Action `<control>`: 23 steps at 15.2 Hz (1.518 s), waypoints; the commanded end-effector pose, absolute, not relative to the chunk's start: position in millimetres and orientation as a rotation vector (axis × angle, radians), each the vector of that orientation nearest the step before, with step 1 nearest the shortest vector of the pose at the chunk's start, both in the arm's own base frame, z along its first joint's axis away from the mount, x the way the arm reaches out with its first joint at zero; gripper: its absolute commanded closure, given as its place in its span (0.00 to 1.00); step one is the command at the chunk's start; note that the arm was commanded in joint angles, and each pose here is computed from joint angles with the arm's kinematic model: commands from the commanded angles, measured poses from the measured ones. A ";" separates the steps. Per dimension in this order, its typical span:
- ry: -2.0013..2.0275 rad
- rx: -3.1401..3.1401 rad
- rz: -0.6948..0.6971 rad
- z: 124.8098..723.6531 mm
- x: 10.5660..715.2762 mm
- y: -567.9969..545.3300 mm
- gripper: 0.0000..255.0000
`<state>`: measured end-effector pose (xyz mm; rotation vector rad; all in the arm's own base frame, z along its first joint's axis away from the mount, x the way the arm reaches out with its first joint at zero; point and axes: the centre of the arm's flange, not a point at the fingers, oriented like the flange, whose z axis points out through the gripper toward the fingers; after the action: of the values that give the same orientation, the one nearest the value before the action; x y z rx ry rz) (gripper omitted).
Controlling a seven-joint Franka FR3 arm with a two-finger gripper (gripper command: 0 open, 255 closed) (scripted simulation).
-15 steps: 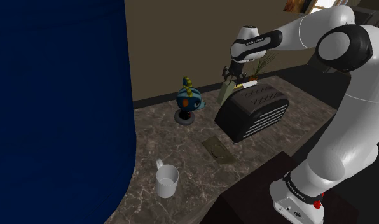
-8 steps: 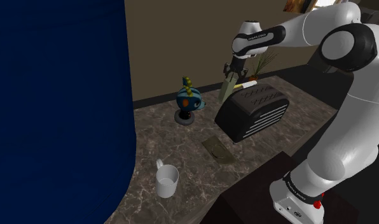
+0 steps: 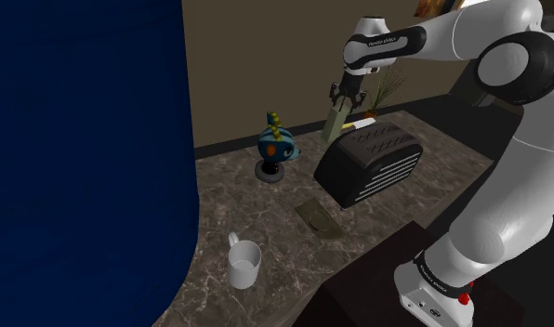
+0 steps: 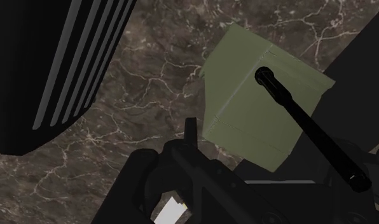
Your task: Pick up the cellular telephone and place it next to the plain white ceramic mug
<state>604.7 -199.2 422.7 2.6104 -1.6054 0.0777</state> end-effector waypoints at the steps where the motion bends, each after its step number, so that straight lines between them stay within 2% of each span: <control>1: -1.605 2.611 0.079 436.4 604.7 -200.3 1.00; 23: -1.605 2.611 0.079 552.6 604.7 -200.3 1.00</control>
<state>604.5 -199.7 545.8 2.6105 -1.6053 0.0778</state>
